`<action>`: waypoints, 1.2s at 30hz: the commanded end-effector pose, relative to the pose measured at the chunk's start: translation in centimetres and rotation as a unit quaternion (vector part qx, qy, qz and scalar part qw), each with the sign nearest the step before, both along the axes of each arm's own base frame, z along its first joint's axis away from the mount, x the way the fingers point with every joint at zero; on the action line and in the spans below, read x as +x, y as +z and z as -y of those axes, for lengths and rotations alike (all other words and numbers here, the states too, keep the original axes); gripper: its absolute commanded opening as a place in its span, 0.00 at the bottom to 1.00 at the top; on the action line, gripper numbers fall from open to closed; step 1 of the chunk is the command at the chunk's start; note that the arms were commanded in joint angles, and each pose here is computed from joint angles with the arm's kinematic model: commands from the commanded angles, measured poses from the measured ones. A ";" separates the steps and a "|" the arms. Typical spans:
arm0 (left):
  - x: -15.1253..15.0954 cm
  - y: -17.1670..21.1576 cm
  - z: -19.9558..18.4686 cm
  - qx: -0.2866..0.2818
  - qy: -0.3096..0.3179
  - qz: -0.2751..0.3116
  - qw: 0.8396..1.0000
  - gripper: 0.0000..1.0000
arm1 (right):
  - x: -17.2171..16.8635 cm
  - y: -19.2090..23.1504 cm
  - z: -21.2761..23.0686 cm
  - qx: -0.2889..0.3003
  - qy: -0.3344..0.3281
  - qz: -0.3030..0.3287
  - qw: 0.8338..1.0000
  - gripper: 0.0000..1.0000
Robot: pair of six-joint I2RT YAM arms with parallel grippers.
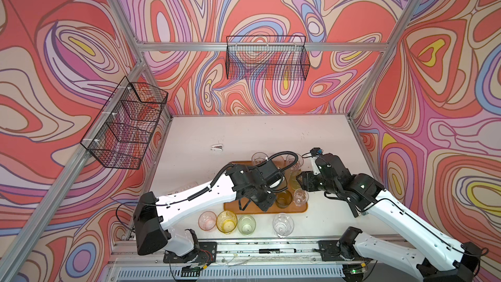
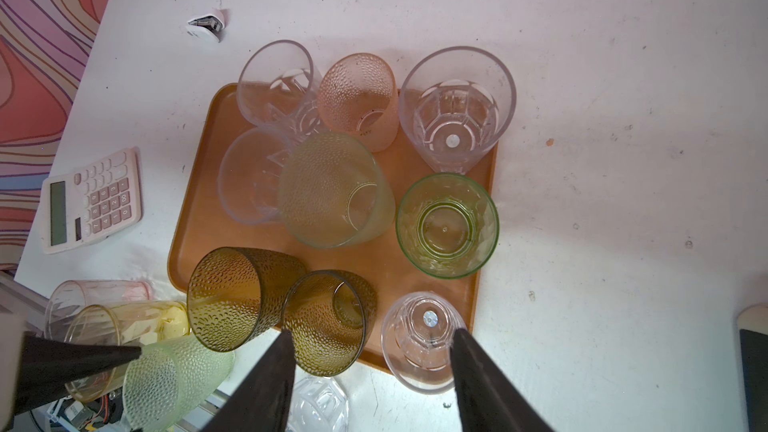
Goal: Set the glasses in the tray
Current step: 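Raise the left gripper and move it to the clear faceted glass nearer the robot, then lower the left gripper over the clear faceted glass rim and close it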
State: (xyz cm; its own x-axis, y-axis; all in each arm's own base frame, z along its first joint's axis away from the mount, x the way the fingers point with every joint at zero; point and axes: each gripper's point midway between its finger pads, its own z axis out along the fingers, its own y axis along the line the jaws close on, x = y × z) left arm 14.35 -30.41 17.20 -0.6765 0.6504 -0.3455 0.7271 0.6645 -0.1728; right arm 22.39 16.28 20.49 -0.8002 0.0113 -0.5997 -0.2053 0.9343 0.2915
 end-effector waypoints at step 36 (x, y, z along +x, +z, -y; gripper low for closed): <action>-2.4 -5.6 4.0 0.051 -0.034 0.014 0.998 0.35 | 0.3 2.0 2.8 0.019 -0.007 -0.021 1.000 0.69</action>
